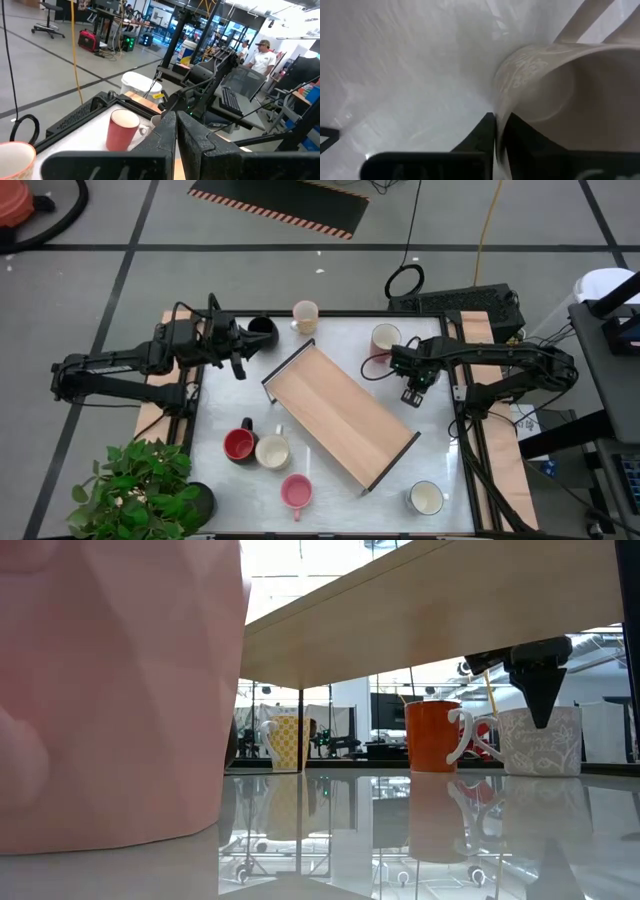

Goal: Place coffee mugs
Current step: Put the gray mug on the shelf

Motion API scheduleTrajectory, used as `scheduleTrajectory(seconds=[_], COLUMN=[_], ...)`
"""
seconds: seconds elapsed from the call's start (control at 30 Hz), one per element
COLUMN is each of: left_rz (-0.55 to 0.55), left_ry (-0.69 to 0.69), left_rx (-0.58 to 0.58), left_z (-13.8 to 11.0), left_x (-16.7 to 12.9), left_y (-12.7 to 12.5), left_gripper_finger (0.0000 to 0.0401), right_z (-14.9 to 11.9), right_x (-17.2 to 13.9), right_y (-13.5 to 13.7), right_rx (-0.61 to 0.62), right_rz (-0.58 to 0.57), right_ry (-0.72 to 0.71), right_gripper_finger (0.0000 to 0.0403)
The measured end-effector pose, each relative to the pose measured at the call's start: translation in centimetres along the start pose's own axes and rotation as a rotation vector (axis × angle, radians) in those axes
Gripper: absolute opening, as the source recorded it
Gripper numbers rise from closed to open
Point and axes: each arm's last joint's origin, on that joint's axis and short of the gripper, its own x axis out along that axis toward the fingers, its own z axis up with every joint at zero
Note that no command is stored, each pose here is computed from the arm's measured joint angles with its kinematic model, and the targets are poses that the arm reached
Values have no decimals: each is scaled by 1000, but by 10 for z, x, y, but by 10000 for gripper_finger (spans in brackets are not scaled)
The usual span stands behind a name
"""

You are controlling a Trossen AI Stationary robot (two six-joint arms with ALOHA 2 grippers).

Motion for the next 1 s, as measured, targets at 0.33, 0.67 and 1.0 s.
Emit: scheduleTrajectory(seconds=[0.33, 0.67, 1.0], left_rz=[-1, 2, 1], left_ry=[-3, -3, -2], left_rx=[-27, -6, -5], left_z=[1, 1, 0], left_x=[-1, -1, -1], left_y=[0, 0, 0], left_gripper_finger=[19, 19, 19], right_z=[-3, 5, 11], right_x=[-37, -106, -150], right_y=[6, 21, 41], right_rx=[60, 76, 88], right_rz=[55, 82, 111], right_ry=[26, -90, -80], right_gripper_finger=[7, 7, 7])
